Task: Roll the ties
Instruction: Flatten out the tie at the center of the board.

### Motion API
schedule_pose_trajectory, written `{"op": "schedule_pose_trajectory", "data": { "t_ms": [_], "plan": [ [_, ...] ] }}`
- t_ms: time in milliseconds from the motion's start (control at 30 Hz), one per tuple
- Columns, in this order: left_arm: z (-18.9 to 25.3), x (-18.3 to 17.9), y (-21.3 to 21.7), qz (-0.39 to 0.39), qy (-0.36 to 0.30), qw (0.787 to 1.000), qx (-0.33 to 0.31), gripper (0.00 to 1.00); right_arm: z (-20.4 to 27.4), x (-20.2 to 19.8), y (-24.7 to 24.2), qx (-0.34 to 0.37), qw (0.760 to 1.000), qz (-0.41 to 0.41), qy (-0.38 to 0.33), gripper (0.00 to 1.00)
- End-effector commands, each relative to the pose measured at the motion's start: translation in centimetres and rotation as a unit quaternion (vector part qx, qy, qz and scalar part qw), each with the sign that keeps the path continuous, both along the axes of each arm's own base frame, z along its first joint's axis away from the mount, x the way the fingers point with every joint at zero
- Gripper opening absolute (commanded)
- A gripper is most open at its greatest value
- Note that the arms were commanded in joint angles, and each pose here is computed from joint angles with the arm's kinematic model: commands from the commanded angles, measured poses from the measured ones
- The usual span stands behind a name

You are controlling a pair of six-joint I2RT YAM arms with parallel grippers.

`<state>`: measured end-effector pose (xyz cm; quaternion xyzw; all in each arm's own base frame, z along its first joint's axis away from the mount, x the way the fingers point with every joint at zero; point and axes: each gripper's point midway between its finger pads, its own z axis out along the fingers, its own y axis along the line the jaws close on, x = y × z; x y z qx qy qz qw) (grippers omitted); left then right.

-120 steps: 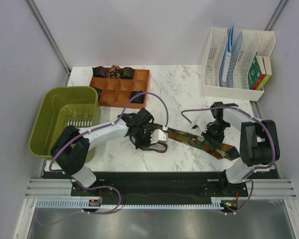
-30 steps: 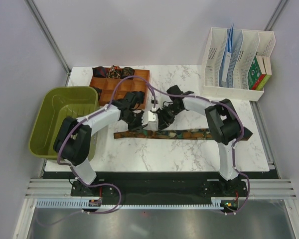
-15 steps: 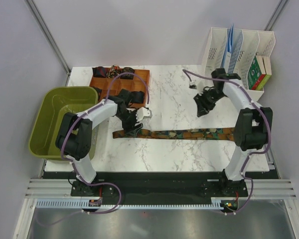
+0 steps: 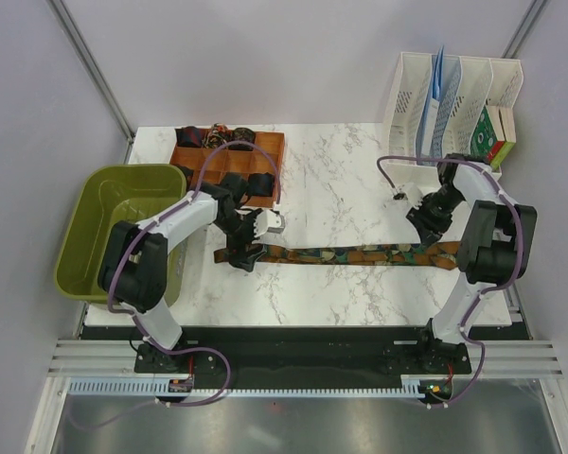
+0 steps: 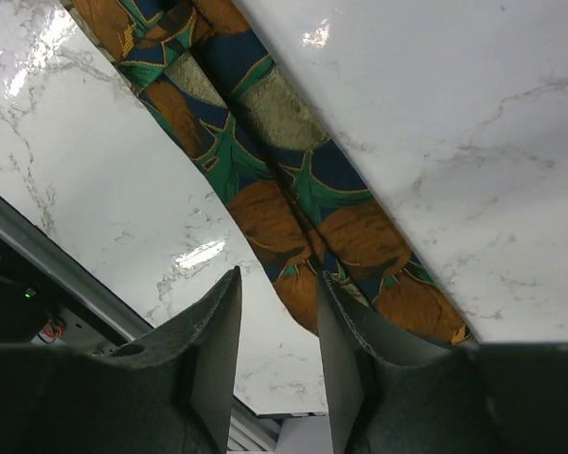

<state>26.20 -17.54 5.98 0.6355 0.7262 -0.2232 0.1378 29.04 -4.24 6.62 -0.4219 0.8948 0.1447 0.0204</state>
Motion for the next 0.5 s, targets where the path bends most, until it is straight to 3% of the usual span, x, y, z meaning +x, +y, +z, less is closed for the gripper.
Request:
{"op": "schedule_pose_trajectory", "data": {
  "t_ms": [0,267,467],
  "plan": [
    [-1.7,-0.4,0.9,-0.022,0.007,1.000,0.021,1.00,-1.4,-0.5,0.2,-0.006,0.999,0.031,0.004,0.44],
    [-2.9,1.1,1.0,-0.023,-0.010,0.999,0.036,1.00,-4.2,-0.2,0.5,-0.035,0.998,0.054,-0.008,0.43],
    [-4.1,1.1,1.5,-0.028,-0.001,0.998,0.052,1.00,-4.9,-0.8,0.5,-0.050,0.996,0.077,-0.013,0.34]
  ]
}}
